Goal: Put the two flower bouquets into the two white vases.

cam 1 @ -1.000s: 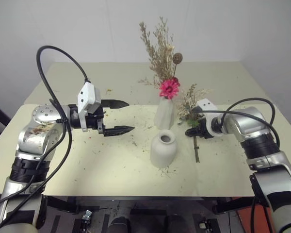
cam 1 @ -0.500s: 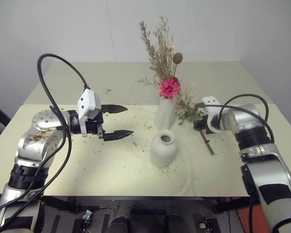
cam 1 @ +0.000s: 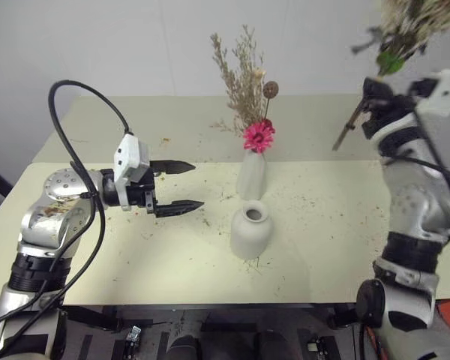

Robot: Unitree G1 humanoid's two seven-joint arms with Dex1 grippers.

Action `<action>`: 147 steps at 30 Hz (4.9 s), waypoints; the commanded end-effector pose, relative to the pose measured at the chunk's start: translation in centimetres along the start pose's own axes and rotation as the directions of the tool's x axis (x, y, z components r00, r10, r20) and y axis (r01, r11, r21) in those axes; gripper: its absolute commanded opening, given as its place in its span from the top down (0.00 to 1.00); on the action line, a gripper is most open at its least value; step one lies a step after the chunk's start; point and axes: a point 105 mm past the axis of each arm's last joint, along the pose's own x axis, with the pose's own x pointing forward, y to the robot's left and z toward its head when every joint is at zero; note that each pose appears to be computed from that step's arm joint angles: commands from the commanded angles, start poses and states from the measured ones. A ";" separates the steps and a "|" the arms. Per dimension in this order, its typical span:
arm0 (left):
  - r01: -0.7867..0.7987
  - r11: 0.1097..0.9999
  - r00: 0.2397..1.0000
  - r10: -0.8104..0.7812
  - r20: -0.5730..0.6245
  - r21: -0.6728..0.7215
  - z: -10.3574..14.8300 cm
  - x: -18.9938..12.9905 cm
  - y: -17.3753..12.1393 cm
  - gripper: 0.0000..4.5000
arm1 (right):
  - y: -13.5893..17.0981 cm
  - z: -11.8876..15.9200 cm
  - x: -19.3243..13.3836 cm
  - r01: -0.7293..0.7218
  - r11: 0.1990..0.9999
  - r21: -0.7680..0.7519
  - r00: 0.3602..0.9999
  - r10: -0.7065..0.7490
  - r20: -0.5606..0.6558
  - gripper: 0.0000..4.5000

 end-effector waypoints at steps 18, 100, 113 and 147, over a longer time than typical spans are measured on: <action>0.007 1.000 0.994 -0.010 -0.111 -0.031 -1.5 -1.7 -0.7 0.00 | 12.5 -2.3 -6.3 -0.532 0.811 0.243 0.834 0.552 -0.013 0.95; -0.100 0.995 0.990 0.099 -0.104 -0.010 -0.5 -4.1 0.5 0.00 | -0.7 0.0 -16.0 -0.656 0.726 -0.207 0.666 0.428 -0.611 0.01; -0.140 0.990 0.986 0.138 -0.097 -0.008 -1.0 -4.7 0.8 0.00 | -1.6 1.0 -17.6 -0.679 0.710 -0.189 0.575 0.353 -0.738 0.01; -0.213 0.977 0.955 0.206 -0.215 -0.008 1.3 -8.0 -1.0 0.00 | 0.4 -0.8 -15.6 -0.780 0.619 -0.088 0.506 0.542 -0.670 0.01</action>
